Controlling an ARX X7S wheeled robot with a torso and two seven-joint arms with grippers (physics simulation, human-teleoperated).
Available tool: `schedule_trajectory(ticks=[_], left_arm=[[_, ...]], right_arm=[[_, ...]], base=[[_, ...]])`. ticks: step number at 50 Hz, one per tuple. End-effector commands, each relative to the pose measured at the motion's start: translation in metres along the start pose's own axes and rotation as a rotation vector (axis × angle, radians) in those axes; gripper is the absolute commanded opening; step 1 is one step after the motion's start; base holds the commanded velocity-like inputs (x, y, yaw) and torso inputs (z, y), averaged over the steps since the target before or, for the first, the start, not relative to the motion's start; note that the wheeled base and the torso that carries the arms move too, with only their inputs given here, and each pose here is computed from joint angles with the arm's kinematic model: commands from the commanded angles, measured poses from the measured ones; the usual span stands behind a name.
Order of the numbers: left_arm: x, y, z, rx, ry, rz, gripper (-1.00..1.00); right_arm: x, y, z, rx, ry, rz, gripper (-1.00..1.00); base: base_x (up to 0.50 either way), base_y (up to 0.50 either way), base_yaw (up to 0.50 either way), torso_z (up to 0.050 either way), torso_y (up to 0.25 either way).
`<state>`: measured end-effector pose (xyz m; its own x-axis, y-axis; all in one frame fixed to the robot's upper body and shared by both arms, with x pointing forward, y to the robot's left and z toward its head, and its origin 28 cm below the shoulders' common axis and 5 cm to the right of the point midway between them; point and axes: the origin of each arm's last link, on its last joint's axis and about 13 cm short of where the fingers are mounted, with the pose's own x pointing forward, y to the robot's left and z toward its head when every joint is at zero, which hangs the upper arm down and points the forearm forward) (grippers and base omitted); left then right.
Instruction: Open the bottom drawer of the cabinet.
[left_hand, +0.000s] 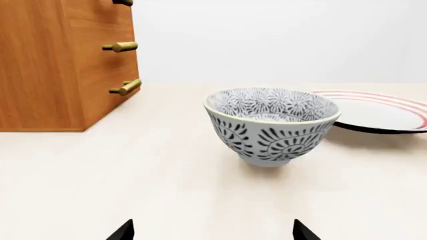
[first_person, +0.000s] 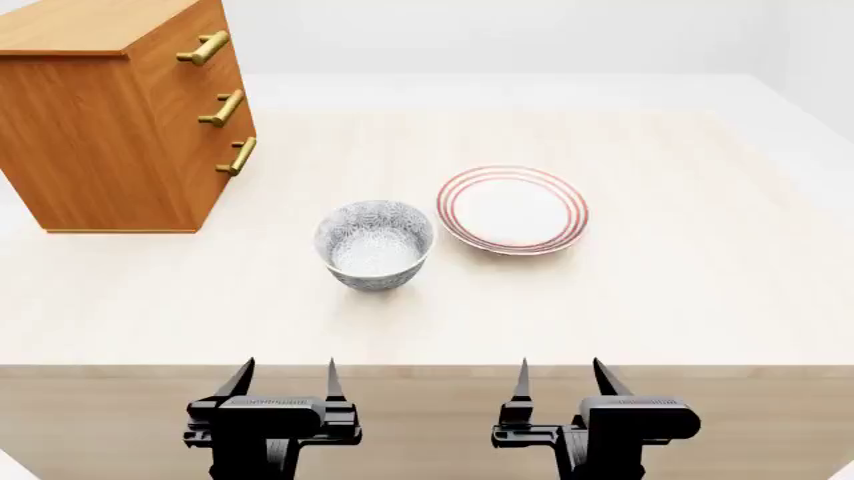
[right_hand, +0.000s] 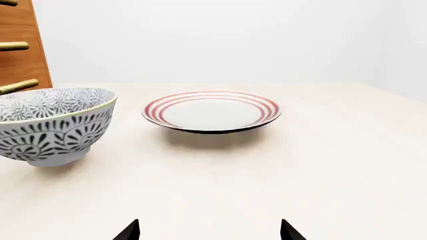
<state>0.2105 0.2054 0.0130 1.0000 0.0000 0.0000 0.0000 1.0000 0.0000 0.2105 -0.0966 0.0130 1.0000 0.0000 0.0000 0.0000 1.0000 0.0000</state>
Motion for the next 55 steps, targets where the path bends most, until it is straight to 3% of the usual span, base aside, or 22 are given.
schedule_trajectory(ticks=[1, 6, 7, 9, 20, 21, 37, 38, 40, 42, 45, 55], left_arm=[[0.001, 0.000, -0.001, 0.004, 0.007, 0.000, 1.00], [0.000, -0.001, -0.001, 0.011, 0.018, -0.002, 1.00], [0.000, -0.001, -0.001, 0.010, 0.018, -0.002, 1.00], [0.001, -0.001, 0.000, 0.011, 0.018, -0.004, 1.00], [0.001, -0.001, -0.002, 0.022, 0.014, -0.006, 1.00], [0.001, -0.001, -0.002, 0.022, 0.013, -0.006, 1.00], [0.005, 0.000, 0.000, 0.047, 0.038, 0.007, 1.00], [0.013, 0.001, 0.011, 0.075, 0.057, 0.010, 1.00], [0.023, 0.002, 0.037, 0.121, 0.017, 0.017, 1.00], [0.030, 0.003, 0.063, 0.111, 0.012, 0.016, 1.00], [0.034, 0.004, 0.111, 0.076, -0.076, -0.002, 1.00], [0.033, 0.004, 0.105, 0.075, -0.065, -0.021, 1.00]], right_arm=[[0.001, 0.000, -0.001, 0.007, 0.012, -0.006, 1.00], [0.001, -0.001, 0.000, 0.065, 0.000, 0.011, 1.00], [0.002, -0.001, -0.001, -0.009, 0.018, -0.034, 1.00], [0.000, 0.000, 0.001, -0.013, -0.023, -0.027, 1.00], [0.001, 0.000, 0.000, 0.006, 0.006, -0.013, 1.00], [0.000, 0.000, 0.000, 0.033, 0.006, 0.001, 1.00], [0.001, 0.001, 0.002, -0.013, 0.047, -0.007, 1.00], [0.005, 0.001, 0.020, 0.068, 0.073, 0.067, 1.00], [0.012, -0.003, 0.042, -0.033, 0.115, 0.006, 1.00], [0.014, -0.006, 0.067, -0.032, 0.091, 0.018, 1.00], [0.016, -0.012, 0.111, -0.059, 0.012, -0.006, 1.00], [0.014, -0.015, 0.103, -0.042, 0.012, -0.004, 1.00]], base=[[0.00, 0.00, 0.00, 0.000, 0.000], [0.00, 0.00, 0.00, 0.000, 0.000], [0.00, 0.00, 0.00, 0.000, 0.000], [0.00, 0.25, 0.00, 0.000, 0.000], [0.00, 0.50, 0.00, 0.000, 0.000], [0.00, 0.11, 0.00, 0.000, 0.000], [0.00, 0.00, 0.00, 0.000, 0.000], [0.00, 0.00, 0.00, 0.000, 0.000], [0.00, 0.00, 0.00, 0.000, 0.000], [0.00, 0.00, 0.00, 0.000, 0.000], [0.00, 0.00, 0.00, 0.000, 0.000], [0.32, 0.00, 0.00, 0.000, 0.000]])
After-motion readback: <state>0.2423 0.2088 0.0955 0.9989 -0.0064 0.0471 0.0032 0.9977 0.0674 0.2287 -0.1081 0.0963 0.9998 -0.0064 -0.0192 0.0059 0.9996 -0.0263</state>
